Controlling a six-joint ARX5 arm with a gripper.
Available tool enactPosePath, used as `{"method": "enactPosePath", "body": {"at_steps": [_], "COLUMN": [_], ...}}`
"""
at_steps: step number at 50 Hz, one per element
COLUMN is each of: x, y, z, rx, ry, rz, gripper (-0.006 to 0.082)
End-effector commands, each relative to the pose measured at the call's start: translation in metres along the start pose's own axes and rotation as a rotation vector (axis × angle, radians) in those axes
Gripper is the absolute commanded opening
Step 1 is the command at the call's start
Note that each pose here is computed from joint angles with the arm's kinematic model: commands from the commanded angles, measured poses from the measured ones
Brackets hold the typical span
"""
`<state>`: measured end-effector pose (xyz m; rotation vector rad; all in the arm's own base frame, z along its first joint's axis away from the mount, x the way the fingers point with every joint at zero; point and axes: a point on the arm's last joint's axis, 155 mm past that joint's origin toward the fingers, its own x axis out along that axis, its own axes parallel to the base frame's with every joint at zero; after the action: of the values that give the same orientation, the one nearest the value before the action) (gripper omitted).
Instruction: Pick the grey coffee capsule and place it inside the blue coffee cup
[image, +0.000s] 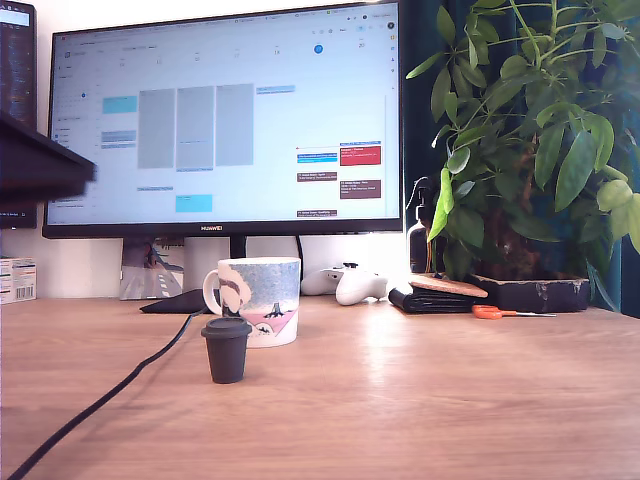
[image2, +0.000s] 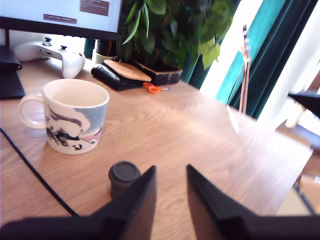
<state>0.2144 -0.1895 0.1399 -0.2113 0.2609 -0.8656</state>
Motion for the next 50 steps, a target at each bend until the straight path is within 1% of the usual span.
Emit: {"method": "enactPosePath", "body": {"at_steps": [1, 5, 11, 19, 28, 37, 50], "x": [0.006, 0.015, 0.028, 0.048, 0.072, 0.095, 0.119], "y": [0.001, 0.009, 0.011, 0.018, 0.031, 0.041, 0.051], "z": [-0.006, -0.016, -0.026, -0.026, -0.034, -0.039, -0.055], "rx": [0.046, 0.063, 0.071, 0.083, 0.062, 0.069, 0.073], "ry": [0.021, 0.069, 0.134, 0.170, 0.243, 0.294, 0.376], "rz": [0.010, 0.050, 0.050, 0.058, 0.078, 0.083, 0.076], "gripper": [0.0648, 0.0648, 0.0648, 0.0648, 0.0648, 0.0648, 0.0648]}}
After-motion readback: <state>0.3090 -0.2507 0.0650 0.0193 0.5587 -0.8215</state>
